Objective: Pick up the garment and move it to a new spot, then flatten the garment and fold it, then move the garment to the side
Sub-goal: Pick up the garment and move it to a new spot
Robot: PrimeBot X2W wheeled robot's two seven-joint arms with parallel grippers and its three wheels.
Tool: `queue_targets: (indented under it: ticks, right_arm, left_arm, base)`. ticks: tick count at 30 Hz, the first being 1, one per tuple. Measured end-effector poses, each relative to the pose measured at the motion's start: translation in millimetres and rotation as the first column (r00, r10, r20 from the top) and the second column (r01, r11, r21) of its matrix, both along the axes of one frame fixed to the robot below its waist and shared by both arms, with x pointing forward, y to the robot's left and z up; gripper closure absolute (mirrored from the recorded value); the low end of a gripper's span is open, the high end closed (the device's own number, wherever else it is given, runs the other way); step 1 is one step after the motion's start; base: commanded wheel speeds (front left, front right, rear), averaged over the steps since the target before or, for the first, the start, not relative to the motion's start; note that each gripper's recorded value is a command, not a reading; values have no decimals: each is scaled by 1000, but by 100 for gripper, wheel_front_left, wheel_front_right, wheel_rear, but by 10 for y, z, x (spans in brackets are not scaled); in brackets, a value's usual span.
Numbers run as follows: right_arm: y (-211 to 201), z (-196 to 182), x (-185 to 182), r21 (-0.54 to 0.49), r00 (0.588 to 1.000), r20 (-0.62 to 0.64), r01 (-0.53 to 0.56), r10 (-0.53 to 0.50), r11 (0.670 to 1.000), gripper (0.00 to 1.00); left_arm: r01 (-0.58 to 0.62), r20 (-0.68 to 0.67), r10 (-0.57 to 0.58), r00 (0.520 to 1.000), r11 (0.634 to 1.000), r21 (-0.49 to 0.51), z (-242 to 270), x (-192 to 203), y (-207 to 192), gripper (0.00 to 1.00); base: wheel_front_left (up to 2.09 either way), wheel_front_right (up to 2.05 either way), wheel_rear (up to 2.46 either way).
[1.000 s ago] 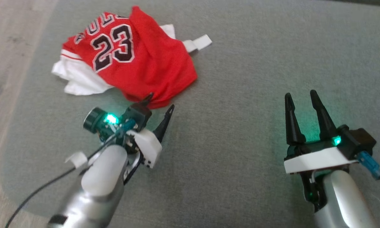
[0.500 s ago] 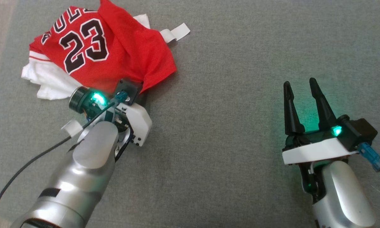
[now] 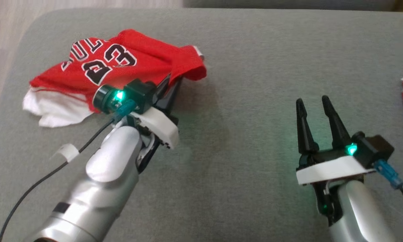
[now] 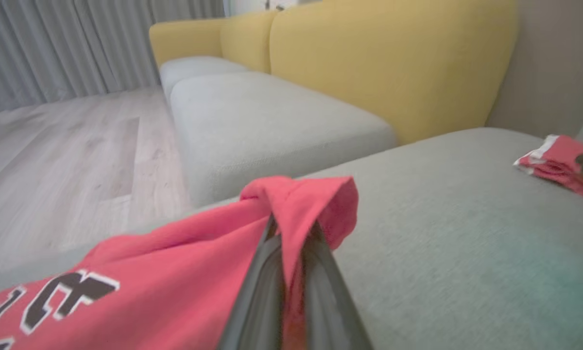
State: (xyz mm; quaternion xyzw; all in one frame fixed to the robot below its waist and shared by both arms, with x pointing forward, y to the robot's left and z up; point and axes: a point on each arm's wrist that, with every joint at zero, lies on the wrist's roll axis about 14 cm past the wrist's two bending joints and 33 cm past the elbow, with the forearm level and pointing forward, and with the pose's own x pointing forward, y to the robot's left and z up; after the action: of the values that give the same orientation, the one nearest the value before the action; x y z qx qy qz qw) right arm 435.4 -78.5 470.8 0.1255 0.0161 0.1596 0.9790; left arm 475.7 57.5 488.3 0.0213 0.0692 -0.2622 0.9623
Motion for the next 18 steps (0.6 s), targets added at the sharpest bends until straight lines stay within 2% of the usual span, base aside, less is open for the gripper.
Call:
queue_targets:
  ticks: [4, 5, 9, 14, 18]
  right_arm:
    - [-148, -9, -124, 6, 999, -14, 39, -39, 999, 0]
    - [-148, -9, -124, 6, 999, -14, 39, -39, 999, 0]
    - [-266, -10, -174, 11, 997, -20, 71, -71, 997, 0]
    - [-431, -58, -223, 17, 992, -40, 117, -116, 993, 0]
    - [-583, -25, -221, 20, 987, -35, 158, -157, 987, 0]
  left_arm:
    - [91, 105, -83, 991, 994, -68, 367, -13, -430, 100]
    - [91, 105, -83, 991, 994, -68, 367, -13, -430, 100]
    - [192, 189, -168, 967, 975, -115, 690, -14, -916, 100]
    - [302, 268, -263, 927, 947, -112, 930, 28, -1390, 100]
    - [398, 292, -341, 894, 902, -165, 1042, -61, -1804, 100]
  base:
    - [0, 0, 0]
    - [0, 0, 0]
    - [0, 0, 0]
    - [0, 0, 0]
    - [0, 0, 0]
